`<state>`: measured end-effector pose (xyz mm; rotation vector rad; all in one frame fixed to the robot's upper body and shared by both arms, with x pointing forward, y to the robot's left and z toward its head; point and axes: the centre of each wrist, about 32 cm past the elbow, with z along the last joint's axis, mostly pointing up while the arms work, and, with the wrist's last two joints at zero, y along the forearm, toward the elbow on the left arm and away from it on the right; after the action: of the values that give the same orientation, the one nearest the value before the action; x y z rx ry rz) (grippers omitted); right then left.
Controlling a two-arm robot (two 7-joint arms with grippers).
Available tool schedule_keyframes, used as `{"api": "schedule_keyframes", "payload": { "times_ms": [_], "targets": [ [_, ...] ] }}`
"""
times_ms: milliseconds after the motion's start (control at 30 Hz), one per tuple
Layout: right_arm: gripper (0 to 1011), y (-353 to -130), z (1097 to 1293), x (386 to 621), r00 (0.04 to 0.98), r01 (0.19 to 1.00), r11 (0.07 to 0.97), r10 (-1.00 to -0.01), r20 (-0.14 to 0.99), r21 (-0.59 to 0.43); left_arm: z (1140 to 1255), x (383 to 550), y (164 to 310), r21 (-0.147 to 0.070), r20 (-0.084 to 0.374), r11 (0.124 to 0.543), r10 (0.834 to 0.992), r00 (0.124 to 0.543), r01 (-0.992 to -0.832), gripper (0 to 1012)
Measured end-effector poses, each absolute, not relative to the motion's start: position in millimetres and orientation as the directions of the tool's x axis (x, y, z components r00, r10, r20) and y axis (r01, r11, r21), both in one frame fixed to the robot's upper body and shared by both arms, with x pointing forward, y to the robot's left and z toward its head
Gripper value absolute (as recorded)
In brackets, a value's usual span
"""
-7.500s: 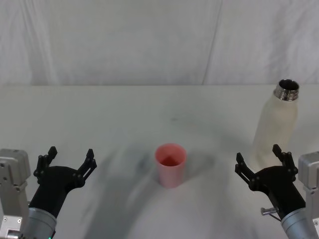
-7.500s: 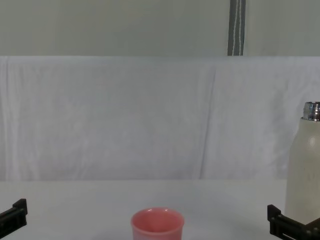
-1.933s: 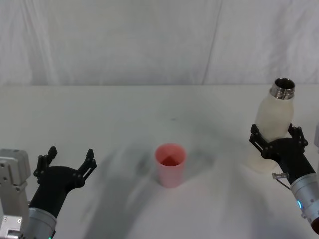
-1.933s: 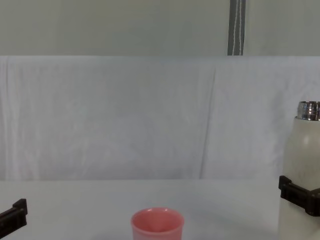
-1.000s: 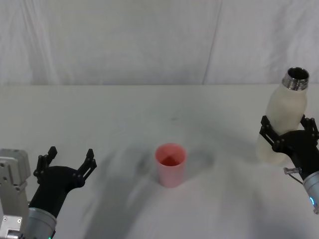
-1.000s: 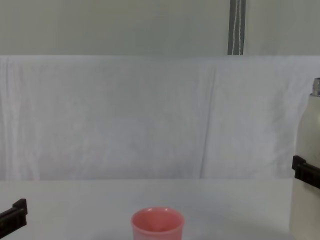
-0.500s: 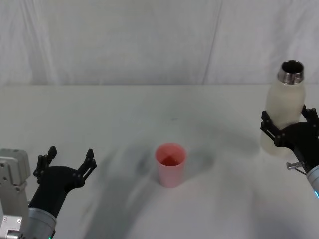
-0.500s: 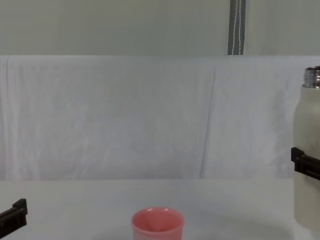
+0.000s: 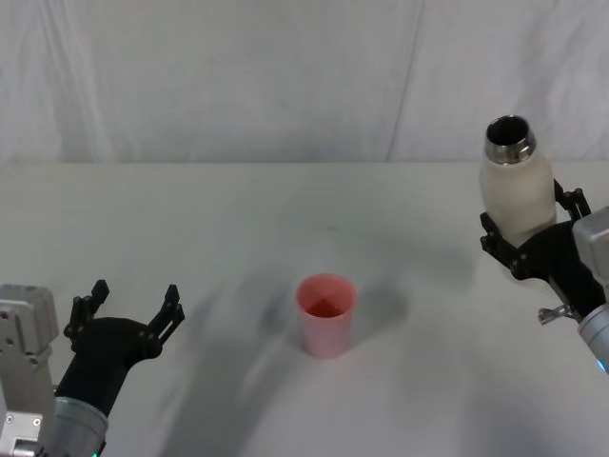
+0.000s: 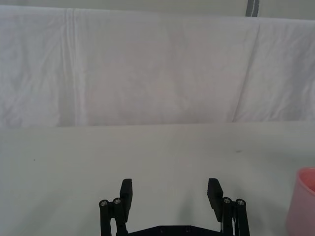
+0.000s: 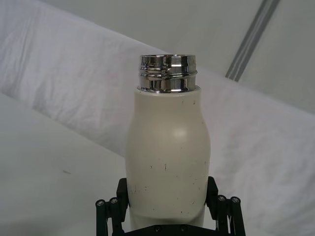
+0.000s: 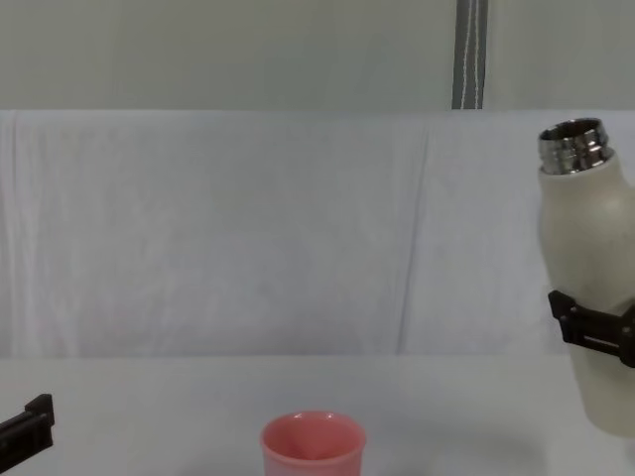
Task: Grasp the thermos with one hand and pour water into the cup lid.
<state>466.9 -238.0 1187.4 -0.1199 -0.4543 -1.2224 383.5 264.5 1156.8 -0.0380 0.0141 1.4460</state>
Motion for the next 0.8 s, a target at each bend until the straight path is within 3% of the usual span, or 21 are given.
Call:
{"api": "schedule_keyframes", "payload": {
  "times_ms": [800],
  "targets": [
    [950,-214,1192.3,464,0.266,0.892,0.444,-0.67,0.693,0.087,1156.8,383.5,264.5,-0.018,-0.033,0.124,0.992,0.125,-0.992,1001]
  ]
}}
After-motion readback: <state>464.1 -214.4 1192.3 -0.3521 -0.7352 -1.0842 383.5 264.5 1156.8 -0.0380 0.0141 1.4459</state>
